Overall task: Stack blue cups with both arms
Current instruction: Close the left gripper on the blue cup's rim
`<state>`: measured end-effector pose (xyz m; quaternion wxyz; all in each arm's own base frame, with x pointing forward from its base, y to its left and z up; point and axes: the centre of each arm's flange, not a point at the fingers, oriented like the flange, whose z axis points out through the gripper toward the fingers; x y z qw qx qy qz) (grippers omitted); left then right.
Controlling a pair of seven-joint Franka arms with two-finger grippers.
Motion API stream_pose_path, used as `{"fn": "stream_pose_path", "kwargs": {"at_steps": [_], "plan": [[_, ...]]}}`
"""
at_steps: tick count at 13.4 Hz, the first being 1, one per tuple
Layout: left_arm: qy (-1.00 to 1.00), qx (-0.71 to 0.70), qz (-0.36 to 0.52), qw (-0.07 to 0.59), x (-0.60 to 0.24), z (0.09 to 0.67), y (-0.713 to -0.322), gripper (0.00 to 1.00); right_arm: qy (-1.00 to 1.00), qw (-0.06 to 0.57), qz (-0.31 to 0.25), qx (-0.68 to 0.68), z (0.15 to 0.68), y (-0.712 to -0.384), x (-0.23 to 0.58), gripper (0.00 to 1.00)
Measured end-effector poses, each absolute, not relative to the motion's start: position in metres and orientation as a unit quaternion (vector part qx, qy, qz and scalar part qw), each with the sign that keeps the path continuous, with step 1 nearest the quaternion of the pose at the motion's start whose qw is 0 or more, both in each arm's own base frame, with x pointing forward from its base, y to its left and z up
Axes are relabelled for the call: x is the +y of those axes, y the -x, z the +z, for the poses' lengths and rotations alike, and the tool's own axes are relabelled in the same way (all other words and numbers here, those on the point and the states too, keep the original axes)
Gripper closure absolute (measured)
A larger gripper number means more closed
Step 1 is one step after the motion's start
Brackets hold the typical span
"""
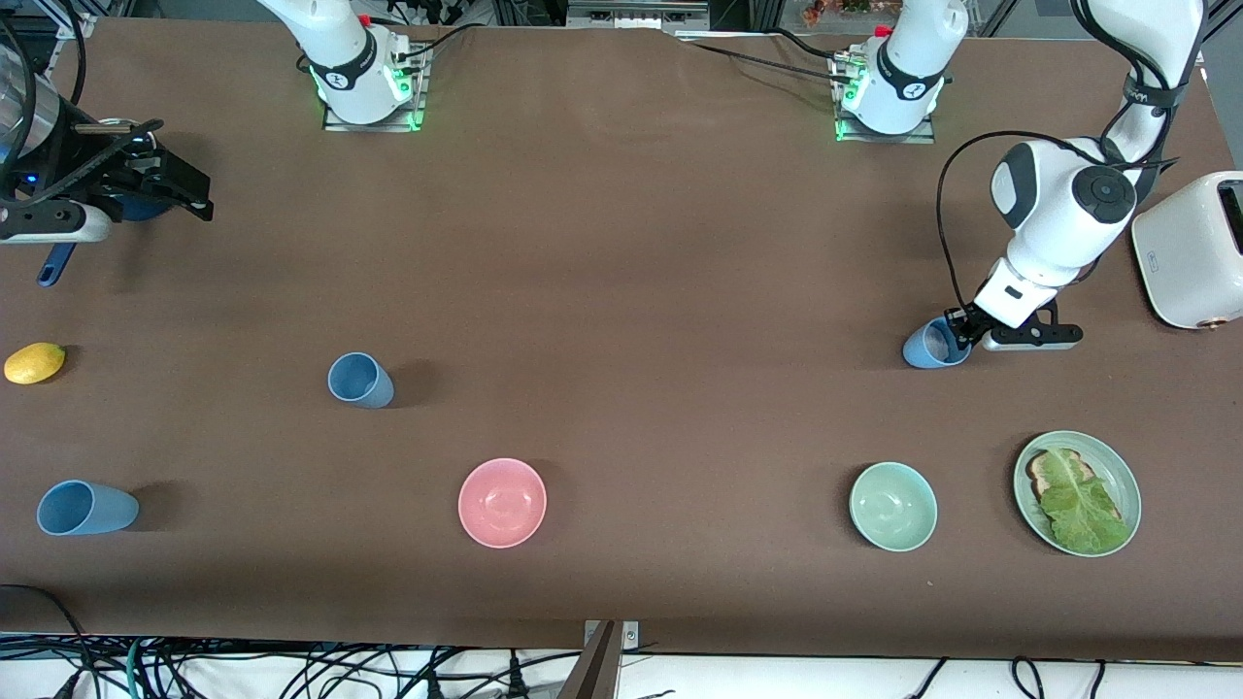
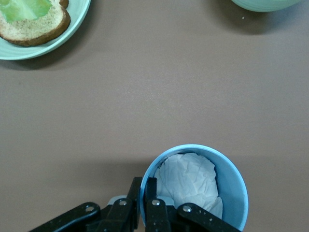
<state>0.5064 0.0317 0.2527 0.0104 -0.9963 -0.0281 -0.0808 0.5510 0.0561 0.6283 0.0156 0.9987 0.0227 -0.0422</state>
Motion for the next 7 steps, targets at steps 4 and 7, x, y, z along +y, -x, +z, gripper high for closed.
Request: {"fn": "stream_pose_path", "kwargs": {"at_steps": [4,7], "plan": [[0.996,-0.037,-0.081,0.009,0.0283,0.2538,-0.5061,0.94,-0.999,0.016,-0.042,0.023,0.6283,-0.551,0.0561,0.0],[0.996,-0.04,-0.08,0.009,0.028,0.2541,-0.5059,0.94,-0.999,0.016,-0.042,0.023,0.6282,-0.551,0.0561,0.0]]}}
